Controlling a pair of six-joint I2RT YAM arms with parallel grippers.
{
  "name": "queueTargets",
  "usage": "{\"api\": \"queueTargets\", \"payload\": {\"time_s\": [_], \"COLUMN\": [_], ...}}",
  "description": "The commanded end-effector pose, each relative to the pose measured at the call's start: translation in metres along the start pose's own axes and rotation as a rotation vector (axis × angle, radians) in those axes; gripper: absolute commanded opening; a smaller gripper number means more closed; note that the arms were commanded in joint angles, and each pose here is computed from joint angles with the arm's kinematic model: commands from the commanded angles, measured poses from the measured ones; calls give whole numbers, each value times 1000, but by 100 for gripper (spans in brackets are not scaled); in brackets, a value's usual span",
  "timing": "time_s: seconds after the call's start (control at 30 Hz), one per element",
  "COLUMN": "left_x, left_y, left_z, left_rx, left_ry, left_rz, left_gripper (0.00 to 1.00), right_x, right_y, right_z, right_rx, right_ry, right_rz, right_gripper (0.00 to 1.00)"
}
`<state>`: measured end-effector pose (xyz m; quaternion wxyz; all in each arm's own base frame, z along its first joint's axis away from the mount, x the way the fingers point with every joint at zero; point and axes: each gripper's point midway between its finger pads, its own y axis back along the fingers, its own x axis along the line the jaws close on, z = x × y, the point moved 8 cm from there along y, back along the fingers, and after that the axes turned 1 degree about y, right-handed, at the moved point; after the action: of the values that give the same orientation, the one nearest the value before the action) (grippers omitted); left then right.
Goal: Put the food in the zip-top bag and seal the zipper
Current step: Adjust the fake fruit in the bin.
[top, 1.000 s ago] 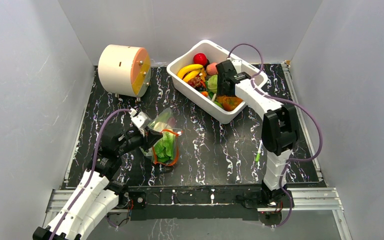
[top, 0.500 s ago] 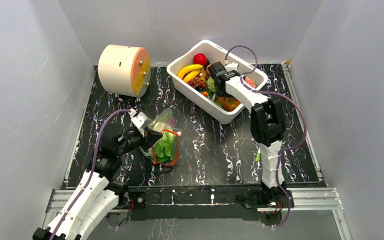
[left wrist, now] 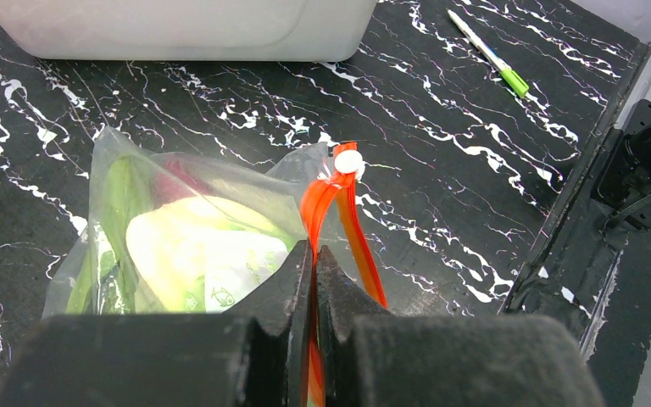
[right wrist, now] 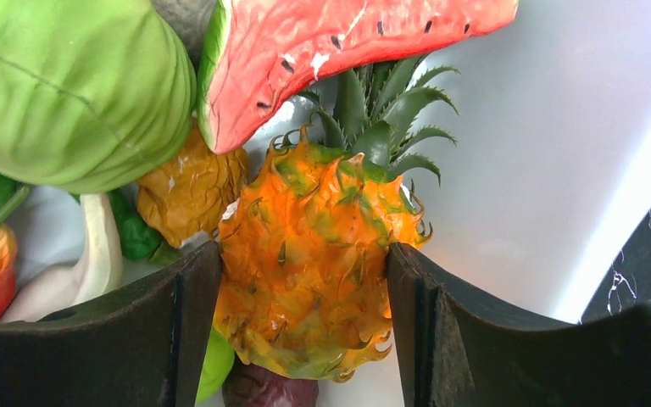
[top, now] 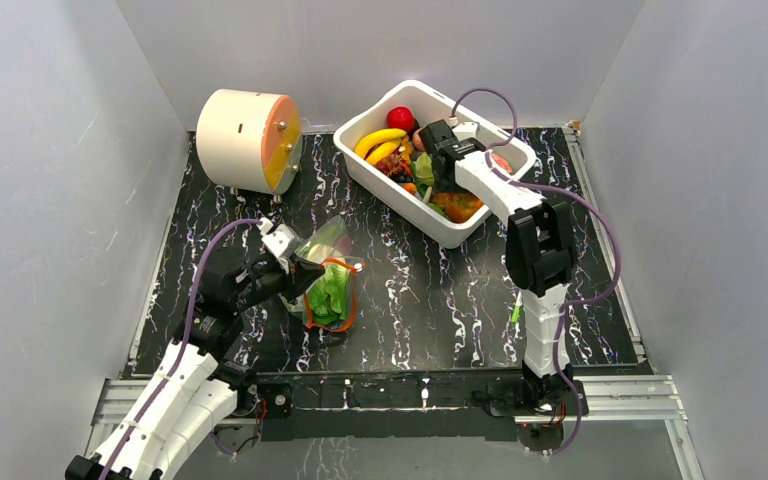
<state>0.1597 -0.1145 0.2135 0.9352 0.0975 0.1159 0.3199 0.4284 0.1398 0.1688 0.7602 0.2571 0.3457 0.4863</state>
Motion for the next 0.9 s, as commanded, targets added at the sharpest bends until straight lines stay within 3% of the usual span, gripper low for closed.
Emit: {"api": "queueTargets", "payload": {"time_s": [0.0,0.87], "left_x": [-1,-8], "left_y": [1,-4], "left_z": [8,21], "left_rx": [-37,-115], "left_ry": [-38,118], "left_rz": [-5,-39], "left_gripper": [0,0], "right_x": [-16,-42], "right_y": [45,121], "right_z": [34,56], "right_rx": [-145,-394], "right_ry": [-108,-135], "right_rz": [103,470], "right_gripper": [39,35]}}
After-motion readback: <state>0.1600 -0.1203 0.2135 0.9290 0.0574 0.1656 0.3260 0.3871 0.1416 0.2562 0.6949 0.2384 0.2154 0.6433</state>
